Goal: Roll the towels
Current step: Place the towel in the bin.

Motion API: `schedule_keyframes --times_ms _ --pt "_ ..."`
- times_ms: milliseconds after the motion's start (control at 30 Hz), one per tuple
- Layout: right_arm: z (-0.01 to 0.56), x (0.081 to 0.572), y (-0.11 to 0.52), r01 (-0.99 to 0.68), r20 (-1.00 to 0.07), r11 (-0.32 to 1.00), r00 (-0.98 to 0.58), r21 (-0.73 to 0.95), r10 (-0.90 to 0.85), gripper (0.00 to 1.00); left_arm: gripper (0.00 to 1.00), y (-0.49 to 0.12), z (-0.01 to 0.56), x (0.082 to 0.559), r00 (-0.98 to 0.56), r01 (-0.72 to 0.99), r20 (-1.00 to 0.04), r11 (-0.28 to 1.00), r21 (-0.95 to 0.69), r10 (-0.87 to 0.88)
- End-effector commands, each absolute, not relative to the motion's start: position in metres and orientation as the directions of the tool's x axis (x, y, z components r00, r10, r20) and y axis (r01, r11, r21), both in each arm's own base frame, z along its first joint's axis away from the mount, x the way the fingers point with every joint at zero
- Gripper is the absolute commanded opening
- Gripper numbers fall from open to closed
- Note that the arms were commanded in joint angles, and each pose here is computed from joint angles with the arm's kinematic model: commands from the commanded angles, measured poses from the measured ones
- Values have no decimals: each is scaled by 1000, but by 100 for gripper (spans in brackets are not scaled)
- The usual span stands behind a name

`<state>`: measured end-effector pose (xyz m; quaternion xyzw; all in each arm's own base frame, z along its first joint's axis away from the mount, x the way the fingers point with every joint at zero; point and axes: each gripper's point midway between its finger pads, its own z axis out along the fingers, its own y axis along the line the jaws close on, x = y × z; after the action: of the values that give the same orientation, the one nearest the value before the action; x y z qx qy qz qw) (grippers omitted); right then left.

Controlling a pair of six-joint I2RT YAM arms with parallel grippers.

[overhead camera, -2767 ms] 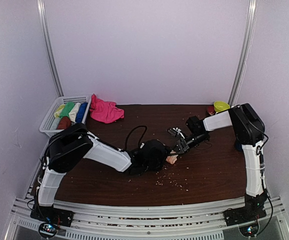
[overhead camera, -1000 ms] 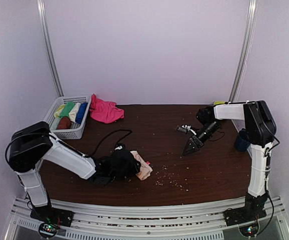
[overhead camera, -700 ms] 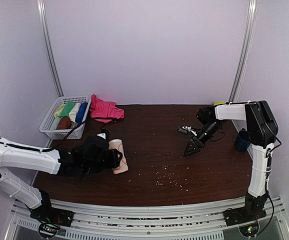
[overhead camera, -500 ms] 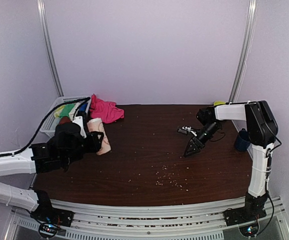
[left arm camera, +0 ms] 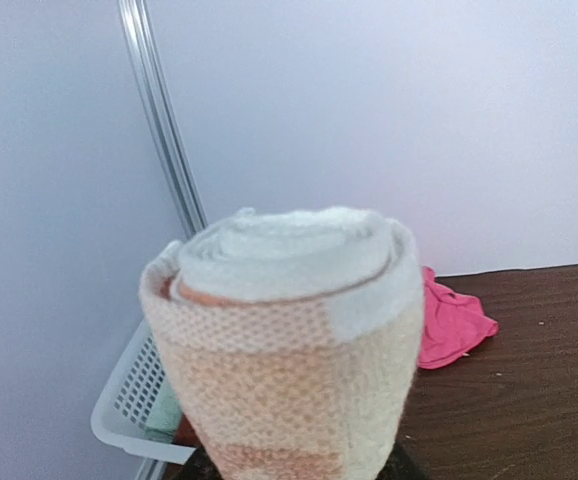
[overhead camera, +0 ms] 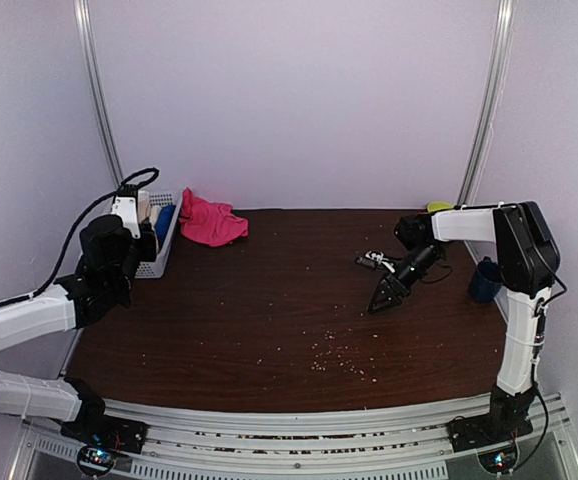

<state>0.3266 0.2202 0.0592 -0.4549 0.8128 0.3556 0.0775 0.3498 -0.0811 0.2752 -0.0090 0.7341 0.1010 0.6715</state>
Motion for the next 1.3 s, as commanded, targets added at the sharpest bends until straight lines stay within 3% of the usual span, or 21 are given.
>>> schedule_keyframes --times_ms 0,167,333,467,600,900,1067,1267 --pt "74 328 219 -823 -484 328 -545 463 -685 67 35 -62 294 384 -11 -198 -978 958 206 208" --pt "76 328 219 -825 -490 325 -543 461 -683 67 32 -53 286 435 -43 -210 -970 947 243 239" --pt "78 327 219 -829 -493 319 -537 460 -685 67 30 -63 257 493 -171 -143 -931 926 348 324" --pt "82 327 220 -836 -504 314 -528 450 -684 66 27 -56 234 515 -257 -117 -919 934 338 300" --pt "84 326 220 -836 -508 310 -528 453 -681 66 27 -48 211 525 -337 -55 -912 962 266 233" --pt "86 324 221 -844 -518 286 -510 453 -686 66 27 -38 149 530 -526 -10 -814 956 294 245" --pt "81 323 221 -839 -508 287 -516 462 -690 66 26 -53 122 523 -642 44 -753 988 147 141" --pt "79 321 221 -833 -502 274 -518 481 -693 65 27 -71 133 502 -670 60 -742 998 -26 21"
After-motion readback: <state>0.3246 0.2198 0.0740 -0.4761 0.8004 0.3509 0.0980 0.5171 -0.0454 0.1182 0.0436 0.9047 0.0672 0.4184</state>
